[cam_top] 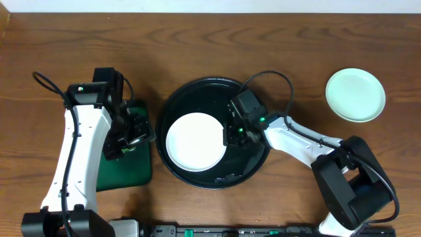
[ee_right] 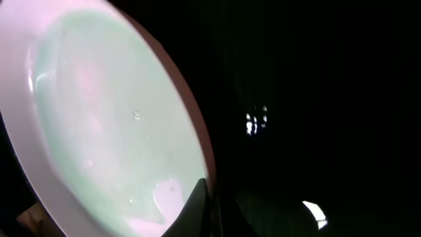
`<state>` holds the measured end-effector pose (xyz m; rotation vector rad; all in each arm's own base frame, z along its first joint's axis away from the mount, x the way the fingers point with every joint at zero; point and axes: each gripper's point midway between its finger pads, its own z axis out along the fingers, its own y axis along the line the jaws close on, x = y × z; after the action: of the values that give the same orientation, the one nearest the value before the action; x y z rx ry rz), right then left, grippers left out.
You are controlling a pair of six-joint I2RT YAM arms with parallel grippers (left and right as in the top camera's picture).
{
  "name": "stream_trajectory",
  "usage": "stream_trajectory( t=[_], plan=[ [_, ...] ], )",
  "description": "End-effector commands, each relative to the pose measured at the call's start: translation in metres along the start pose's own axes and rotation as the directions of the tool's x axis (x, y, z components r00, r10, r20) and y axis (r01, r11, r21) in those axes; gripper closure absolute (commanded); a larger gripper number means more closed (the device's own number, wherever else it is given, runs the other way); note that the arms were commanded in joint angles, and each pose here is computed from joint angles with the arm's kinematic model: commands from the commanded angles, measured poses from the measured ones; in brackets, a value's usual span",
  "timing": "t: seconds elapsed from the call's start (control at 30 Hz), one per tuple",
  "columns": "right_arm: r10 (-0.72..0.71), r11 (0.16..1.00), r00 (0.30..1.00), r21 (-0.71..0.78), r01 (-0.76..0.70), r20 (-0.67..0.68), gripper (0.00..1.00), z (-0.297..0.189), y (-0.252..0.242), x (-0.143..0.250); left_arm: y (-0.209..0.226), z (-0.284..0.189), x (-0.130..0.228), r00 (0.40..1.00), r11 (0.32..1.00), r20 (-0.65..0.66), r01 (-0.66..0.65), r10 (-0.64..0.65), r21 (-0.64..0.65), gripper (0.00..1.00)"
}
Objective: Clean dirty plates on tray and stack at the side
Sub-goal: 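Drag the white plate by its rim with the right gripper toward the tray's right edge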
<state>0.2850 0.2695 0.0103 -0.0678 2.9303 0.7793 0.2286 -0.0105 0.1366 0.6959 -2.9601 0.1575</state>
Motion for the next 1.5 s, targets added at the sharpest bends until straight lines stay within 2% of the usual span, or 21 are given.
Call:
stream_trajectory(
  t=[0.0,0.17,0.37,0.5,0.57,0.6,0.67,0.7,0.77,0.87,0.93,1.0,1.03,1.3,1.47],
  plan=[
    [-0.067,0.998,0.997,0.006,0.067,0.028,0.99,-0.001,0.002,-0.005,0.001,0.0,0.003,1.0,1.0,-0.006,0.001,-0.001,-0.005,0.17],
    [-0.135,0.988,0.981,0.095,0.123,0.135,0.99,-0.021,-0.003,-0.025,0.001,0.0,0.003,1.0,1.0,-0.009,0.001,-0.001,-0.006,0.17],
    [-0.248,0.955,0.932,0.23,0.188,0.265,0.99,-0.068,-0.006,-0.045,0.001,0.0,0.003,1.0,1.0,-0.008,0.001,-0.001,-0.006,0.17],
    [-0.327,0.926,0.893,0.294,0.238,0.309,0.99,-0.1,-0.004,-0.048,0.001,0.0,0.003,1.0,1.0,-0.008,0.001,-0.001,-0.006,0.17],
    [-0.32,0.93,0.894,0.283,0.233,0.314,0.99,-0.108,-0.002,-0.045,0.001,0.0,0.003,1.0,1.0,-0.008,0.001,-0.001,-0.006,0.17],
    [-0.276,0.944,0.907,0.267,0.194,0.317,0.95,-0.11,-0.002,-0.041,0.001,0.0,0.003,1.0,1.0,-0.008,0.001,-0.001,-0.006,0.17],
    [-0.023,0.975,0.945,0.217,-0.051,0.327,0.3,-0.108,-0.012,-0.028,0.001,0.0,0.003,1.0,1.0,-0.008,0.001,-0.001,-0.006,0.17],
    [0.122,0.962,0.941,0.197,-0.191,0.315,0.26,-0.105,-0.019,-0.019,0.001,0.0,0.003,1.0,1.0,-0.008,0.001,-0.001,-0.006,0.17],
    [0.321,0.91,0.91,0.18,-0.374,0.263,0.3,-0.095,-0.025,0.002,0.001,0.0,0.003,1.0,1.0,-0.008,0.001,-0.001,-0.006,0.17],
    [0.415,0.882,0.886,0.147,-0.447,0.205,0.14,-0.078,-0.018,0.012,0.001,0.0,0.003,1.0,1.0,-0.008,0.002,-0.002,-0.006,0.17],
    [0.409,0.893,0.893,0.121,-0.434,0.188,0.18,-0.066,-0.01,0.009,0.001,0.0,0.003,1.0,1.0,-0.009,0.001,-0.001,-0.006,0.17],
    [0.395,0.904,0.903,0.101,-0.415,0.167,0.32,-0.054,-0.002,0.009,0.001,0.0,0.004,1.0,1.0,-0.01,0.001,-0.001,-0.007,0.17],
    [0.39,0.909,0.908,0.091,-0.406,0.156,0.34,-0.048,0.002,0.009,0.002,0.0,0.004,1.0,1.0,-0.012,0.002,-0.002,-0.007,0.17],
    [0.5,0.848,0.861,0.148,-0.508,0.09,0.37,0.001,-0.004,0.03,0.002,0.0,0.004,1.0,1.0,-0.012,0.002,-0.002,-0.008,0.17],
    [0.51,0.85,0.859,0.124,-0.511,0.046,0.6,0.02,0.002,0.033,0.002,0.0,0.004,1.0,1.0,-0.012,0.002,-0.002,-0.008,0.17]
  ],
)
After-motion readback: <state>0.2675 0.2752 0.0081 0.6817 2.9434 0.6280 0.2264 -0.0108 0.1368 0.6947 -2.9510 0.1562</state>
